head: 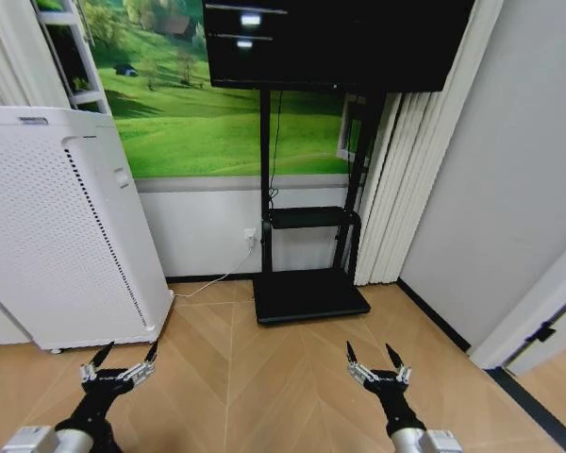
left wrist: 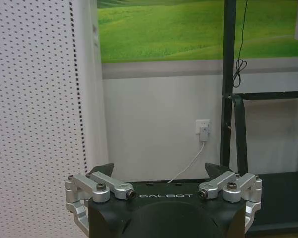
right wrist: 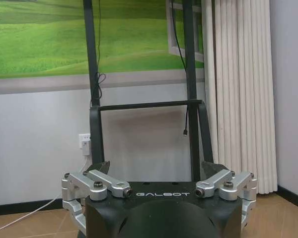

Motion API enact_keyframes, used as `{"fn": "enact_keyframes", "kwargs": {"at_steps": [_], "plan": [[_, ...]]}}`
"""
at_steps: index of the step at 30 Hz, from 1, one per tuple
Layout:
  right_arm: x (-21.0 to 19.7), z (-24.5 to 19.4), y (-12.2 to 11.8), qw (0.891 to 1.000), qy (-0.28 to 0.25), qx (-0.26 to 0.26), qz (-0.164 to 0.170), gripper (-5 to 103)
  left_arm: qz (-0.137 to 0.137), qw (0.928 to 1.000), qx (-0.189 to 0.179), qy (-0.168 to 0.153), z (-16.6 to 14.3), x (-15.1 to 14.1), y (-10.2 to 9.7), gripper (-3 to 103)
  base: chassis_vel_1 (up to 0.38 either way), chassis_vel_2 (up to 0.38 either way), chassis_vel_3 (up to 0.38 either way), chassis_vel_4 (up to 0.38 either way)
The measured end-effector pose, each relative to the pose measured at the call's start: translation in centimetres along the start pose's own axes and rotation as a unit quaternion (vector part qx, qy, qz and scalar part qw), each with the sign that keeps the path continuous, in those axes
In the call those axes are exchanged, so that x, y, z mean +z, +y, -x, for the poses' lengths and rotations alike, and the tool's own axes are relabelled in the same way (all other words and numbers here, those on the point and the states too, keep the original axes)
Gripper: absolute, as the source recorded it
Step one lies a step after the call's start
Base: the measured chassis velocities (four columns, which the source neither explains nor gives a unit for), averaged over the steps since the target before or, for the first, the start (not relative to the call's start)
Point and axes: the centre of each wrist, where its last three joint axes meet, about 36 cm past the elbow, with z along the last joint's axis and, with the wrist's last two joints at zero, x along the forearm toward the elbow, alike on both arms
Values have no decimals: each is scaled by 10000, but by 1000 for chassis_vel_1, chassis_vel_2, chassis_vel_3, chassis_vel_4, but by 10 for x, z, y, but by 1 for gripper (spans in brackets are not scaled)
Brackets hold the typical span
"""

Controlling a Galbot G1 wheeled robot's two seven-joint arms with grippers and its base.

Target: Pick up the trash bin and place the garbage on the floor into it.

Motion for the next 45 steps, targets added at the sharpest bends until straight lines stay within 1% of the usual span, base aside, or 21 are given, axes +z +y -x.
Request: {"fn": "enact_keyframes", "kwargs": {"at_steps": [8, 18, 29, 45], "plan": [[0, 0, 0, 10000, 2, 0, 3, 100, 2, 10000, -5, 1, 0, 0, 0, 100, 241, 76, -269, -80], [0, 0, 0, 10000, -1, 0, 0, 100, 0, 10000, -2, 1, 0, 0, 0, 100, -71, 16, 68, -8], [0, 0, 0, 10000, 0, 0, 0, 100, 0, 10000, 0, 1, 0, 0, 0, 100, 0, 0, 0, 0], [0, 0, 0, 10000, 0, 0, 1, 100, 1, 10000, 0, 0, 0, 0, 0, 100, 100, 95, -93, -91]]}}
